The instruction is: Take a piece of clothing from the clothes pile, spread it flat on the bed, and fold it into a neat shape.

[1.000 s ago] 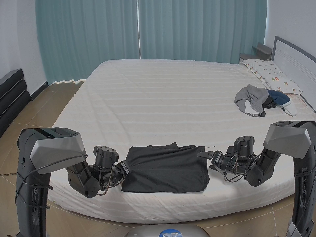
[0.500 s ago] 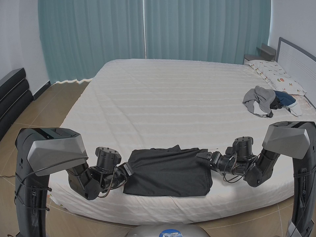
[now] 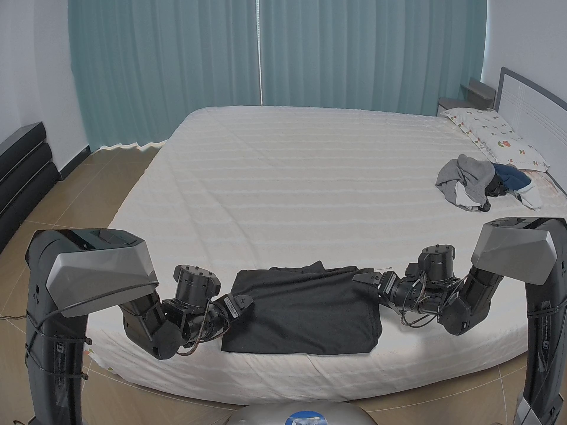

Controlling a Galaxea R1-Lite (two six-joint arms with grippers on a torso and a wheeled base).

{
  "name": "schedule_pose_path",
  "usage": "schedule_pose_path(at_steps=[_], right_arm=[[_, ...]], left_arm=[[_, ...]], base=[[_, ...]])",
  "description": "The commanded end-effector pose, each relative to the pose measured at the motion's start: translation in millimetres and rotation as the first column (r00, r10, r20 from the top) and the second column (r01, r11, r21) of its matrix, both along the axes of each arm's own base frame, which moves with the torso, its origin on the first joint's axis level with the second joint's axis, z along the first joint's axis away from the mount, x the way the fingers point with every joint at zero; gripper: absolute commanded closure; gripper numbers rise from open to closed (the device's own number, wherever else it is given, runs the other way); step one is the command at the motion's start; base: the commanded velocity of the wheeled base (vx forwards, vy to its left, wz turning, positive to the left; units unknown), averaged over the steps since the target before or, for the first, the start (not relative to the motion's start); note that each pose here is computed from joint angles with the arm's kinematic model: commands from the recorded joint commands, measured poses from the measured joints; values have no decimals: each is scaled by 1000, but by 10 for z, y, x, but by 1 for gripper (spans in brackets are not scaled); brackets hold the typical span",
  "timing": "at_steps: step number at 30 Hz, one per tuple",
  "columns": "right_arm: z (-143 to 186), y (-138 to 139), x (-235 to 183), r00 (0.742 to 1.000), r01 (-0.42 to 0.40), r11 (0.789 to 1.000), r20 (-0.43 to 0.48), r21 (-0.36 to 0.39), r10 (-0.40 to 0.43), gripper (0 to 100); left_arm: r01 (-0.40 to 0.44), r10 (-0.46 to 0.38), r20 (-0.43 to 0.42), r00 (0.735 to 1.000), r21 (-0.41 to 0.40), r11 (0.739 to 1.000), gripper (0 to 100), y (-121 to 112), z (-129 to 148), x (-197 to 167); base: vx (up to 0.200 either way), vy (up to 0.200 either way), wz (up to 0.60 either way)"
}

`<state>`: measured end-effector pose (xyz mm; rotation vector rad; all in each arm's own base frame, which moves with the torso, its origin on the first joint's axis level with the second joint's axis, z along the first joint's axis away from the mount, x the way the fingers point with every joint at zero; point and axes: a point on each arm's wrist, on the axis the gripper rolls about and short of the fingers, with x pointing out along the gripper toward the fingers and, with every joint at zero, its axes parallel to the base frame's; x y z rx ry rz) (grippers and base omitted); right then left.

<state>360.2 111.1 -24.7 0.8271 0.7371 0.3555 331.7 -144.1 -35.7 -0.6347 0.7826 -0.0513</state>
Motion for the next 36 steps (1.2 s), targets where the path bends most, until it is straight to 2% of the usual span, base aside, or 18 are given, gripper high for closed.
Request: schedule_pose_path(at_steps=[1,9,12,15,18,23,24,26,31,33,36], right_arm=[[18,-10,4,1000,4,1000,5,1,-4,0],[118,-10,175,995,69,997,75,-34,-67,0],[154,-7,164,996,84,994,46,-75,-81,0],[318,-39,130,986,143,977,104,-161,-127,0],[419,-45,34,978,185,961,134,-204,-160,0],[669,-64,-160,974,189,960,166,-205,-156,0],[869,-113,-310,965,203,956,208,-213,-158,0],[1049,-183,-456,953,224,947,255,-232,-163,0],[1438,-338,-889,919,255,933,363,-253,-153,0],[1598,-382,-1121,894,278,925,421,-261,-150,0],[1827,-481,-1409,838,334,896,527,-292,-141,0]], left_arm=[[-9,9,0,1000,2,1000,0,23,19,1],[-88,91,76,993,-42,995,0,300,417,27],[-120,125,116,985,-50,992,0,430,569,47],[-122,129,139,982,-56,991,0,467,752,36],[-115,120,144,982,-39,993,0,476,850,6],[-151,157,194,968,-42,988,0,553,1060,-66],[-186,191,234,953,-44,982,0,628,1224,-179],[-197,204,273,940,-51,979,0,679,1390,-303],[-198,194,390,900,-31,980,0,830,1775,-673],[-200,179,432,884,3,980,0,884,1870,-879],[-238,180,491,852,57,970,0,953,1977,-1140]], base=[[0,0,0],[0,0,0],[0,0,0],[0,0,0],[0,0,0],[0,0,0],[0,0,0],[0,0,0],[0,0,0],[0,0,0],[0,0,0]])
